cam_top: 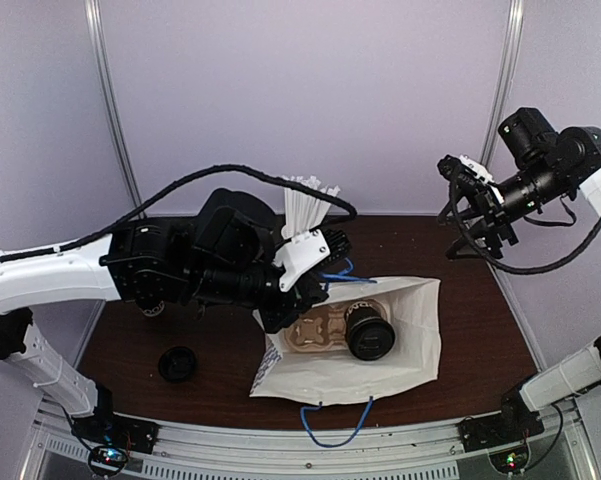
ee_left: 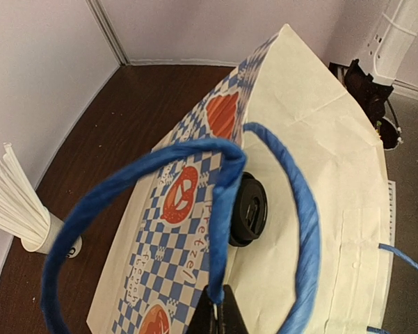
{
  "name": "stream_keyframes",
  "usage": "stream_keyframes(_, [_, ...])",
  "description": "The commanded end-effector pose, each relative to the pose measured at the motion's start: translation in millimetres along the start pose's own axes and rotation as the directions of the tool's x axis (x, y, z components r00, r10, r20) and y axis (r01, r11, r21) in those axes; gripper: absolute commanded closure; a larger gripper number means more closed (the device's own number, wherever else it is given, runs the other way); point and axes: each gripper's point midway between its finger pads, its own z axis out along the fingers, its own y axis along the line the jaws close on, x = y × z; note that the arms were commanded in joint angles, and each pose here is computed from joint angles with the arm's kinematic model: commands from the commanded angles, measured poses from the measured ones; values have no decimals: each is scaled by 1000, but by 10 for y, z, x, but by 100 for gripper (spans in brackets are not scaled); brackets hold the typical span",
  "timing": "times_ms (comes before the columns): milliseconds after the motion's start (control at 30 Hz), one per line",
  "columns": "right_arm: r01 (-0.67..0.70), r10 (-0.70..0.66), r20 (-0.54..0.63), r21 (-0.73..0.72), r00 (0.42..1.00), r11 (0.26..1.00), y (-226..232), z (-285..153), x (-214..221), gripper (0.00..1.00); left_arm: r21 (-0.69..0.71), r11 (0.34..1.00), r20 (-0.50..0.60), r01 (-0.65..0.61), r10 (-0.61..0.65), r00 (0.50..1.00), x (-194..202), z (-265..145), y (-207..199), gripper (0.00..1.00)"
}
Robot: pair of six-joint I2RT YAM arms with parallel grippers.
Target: Pack the takeout coffee
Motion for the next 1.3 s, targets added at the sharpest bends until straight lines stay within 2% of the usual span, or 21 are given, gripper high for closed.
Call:
stream_keyframes(0, [-57,58,20,-15,998,998,-61,64,69,19,-12,1000,62,16,-15,998,-108,-150,-68,100])
stream_keyframes(267, [-79,79,12,-3,997,997,-117,101,114,18,-82,996,67,17,-12,998,-103,-117,54,100])
stream_keyframes(600, [-93,93,16,-2,996,996,-147,145,131,18,-73,989,45,130,-127,991,-103,179,778,100])
stream_keyframes(667, [-93,93,17,0,996,996,-143,141,130,18,-100,987,49,128,-123,991,-126,211,945,86])
stream_keyframes(733, [-93,93,18,2,996,996,-143,136,129,18,-125,983,55,132,-126,991,-145,226,1090,68])
stream_keyframes(800, [-93,93,18,3,995,996,-142,136,129,18,-147,979,61,141,-133,989,-166,219,1218,57])
stream_keyframes(967, [-99,99,17,-3,995,995,-150,158,141,18,-216,966,95,144,-126,987,-283,7,1410,39])
stream_keyframes(1067, [-105,105,16,-4,994,994,-172,179,145,18,-232,968,120,94,-68,990,-450,-254,1430,28])
stream_keyframes(1167, [-115,115,19,-8,993,993,-218,205,133,18,-232,970,145,73,-40,989,-628,-531,1430,23])
stream_keyframes(1267, [-127,127,25,-9,992,992,-277,213,99,18,-282,957,165,68,-22,986,-771,-775,1546,21])
